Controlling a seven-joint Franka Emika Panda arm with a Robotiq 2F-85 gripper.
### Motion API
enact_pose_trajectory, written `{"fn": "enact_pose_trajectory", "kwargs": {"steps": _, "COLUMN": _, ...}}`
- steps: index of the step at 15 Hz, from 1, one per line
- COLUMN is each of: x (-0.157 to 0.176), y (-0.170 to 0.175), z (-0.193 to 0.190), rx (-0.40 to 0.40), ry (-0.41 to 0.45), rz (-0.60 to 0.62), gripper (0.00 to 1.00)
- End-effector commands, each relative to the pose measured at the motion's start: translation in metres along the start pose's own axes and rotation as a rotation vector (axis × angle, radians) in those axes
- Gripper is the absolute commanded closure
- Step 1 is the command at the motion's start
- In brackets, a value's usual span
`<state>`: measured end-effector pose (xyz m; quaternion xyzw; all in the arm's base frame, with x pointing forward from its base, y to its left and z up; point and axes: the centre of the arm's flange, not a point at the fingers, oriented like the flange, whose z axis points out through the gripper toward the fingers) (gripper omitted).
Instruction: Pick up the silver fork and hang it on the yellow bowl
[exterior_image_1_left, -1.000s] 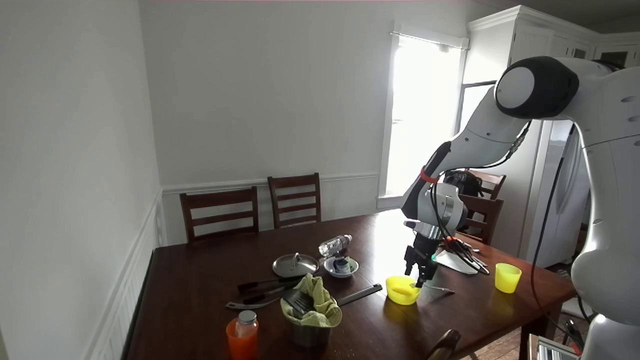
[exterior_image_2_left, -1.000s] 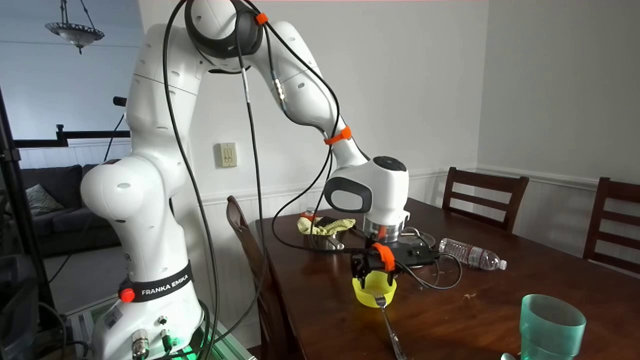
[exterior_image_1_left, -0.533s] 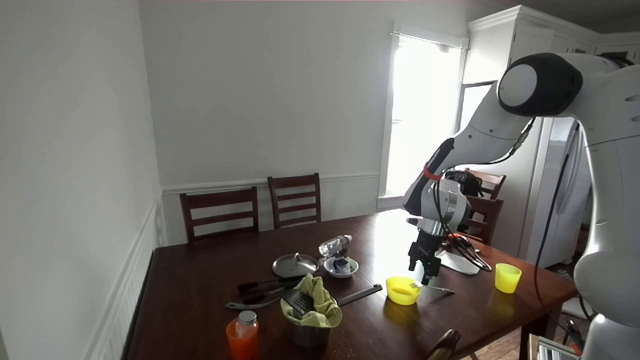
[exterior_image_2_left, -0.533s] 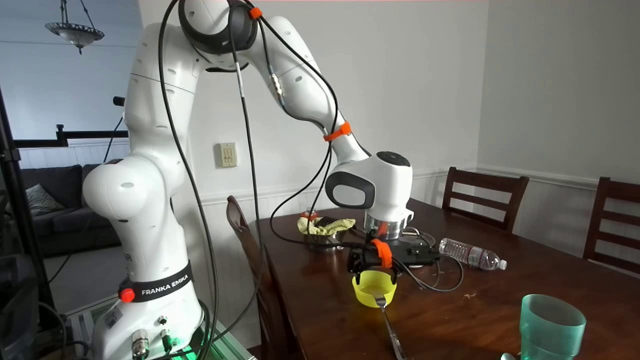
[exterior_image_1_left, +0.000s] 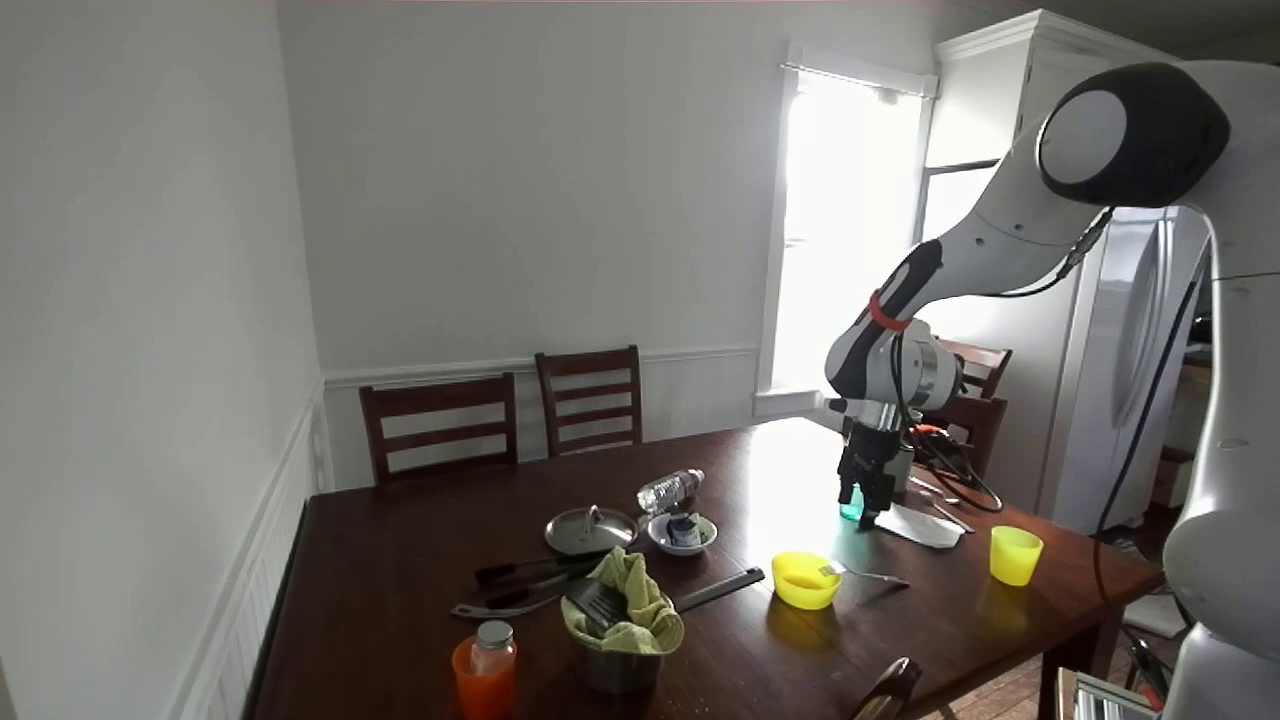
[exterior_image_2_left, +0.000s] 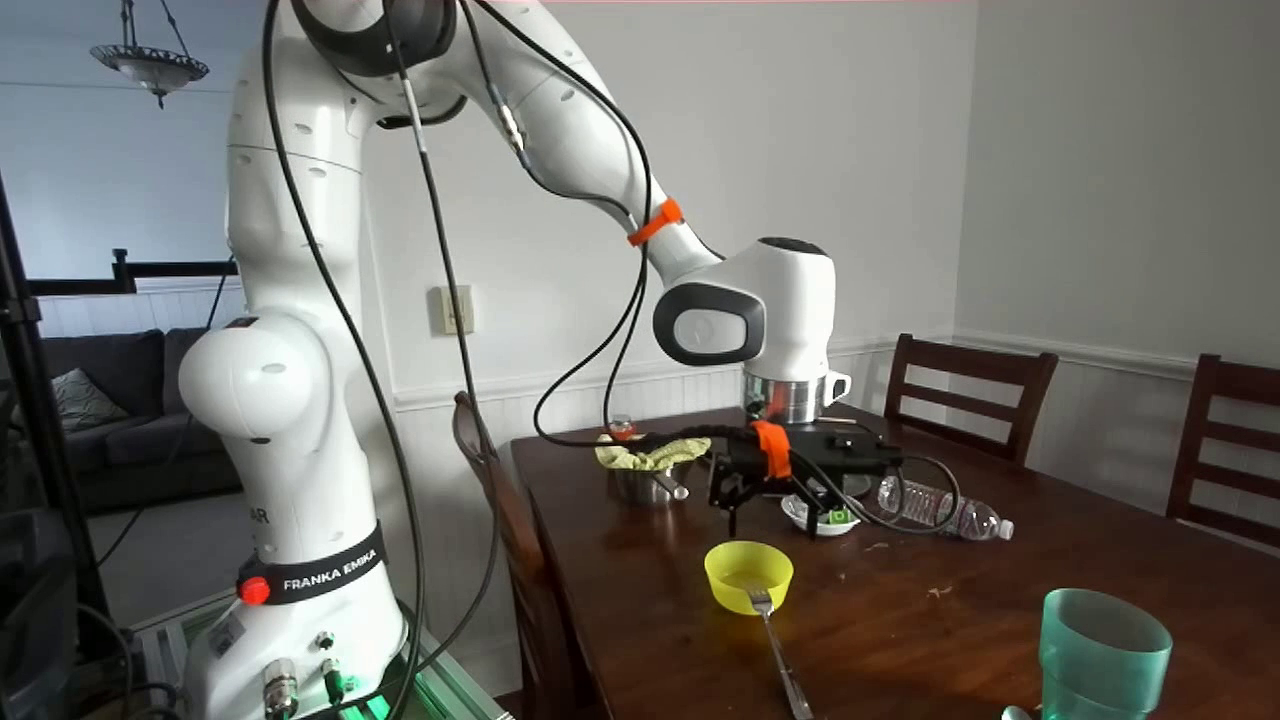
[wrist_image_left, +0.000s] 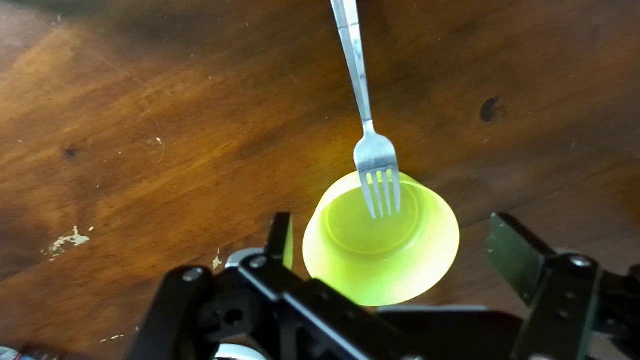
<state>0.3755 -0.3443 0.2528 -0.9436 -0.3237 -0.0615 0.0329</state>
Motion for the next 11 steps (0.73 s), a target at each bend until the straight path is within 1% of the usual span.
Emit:
{"fn": "enact_pose_trajectory", "kwargs": {"steps": 1, "x": 0.001, "y": -0.017, "z": -0.034, "rx": -0.001, "ry": -0.038, "rz": 0.028, "gripper": 0.0}}
{"fn": "enact_pose_trajectory", "kwargs": {"steps": 4, "x": 0.0, "y": -0.018, "z": -0.048, "rx": 0.0, "ry": -0.055, "rz": 0.031, "gripper": 0.0}}
{"fn": "enact_pose_trajectory", "kwargs": {"steps": 5, "x": 0.001, "y": -0.003, "z": -0.03, "rx": -0.003, "ry": -0.041, "rz": 0.021, "gripper": 0.0}}
{"fn": "enact_pose_trajectory", "kwargs": {"steps": 7, "x": 0.0, "y": -0.005, "z": -0.038, "rx": -0.005, "ry": -0.042, "rz": 0.025, "gripper": 0.0}}
{"fn": "enact_pose_trajectory", "kwargs": {"steps": 11, "x": 0.0, "y": -0.007, "z": -0.038, "rx": -0.001, "ry": -0.041, "rz": 0.026, "gripper": 0.0}}
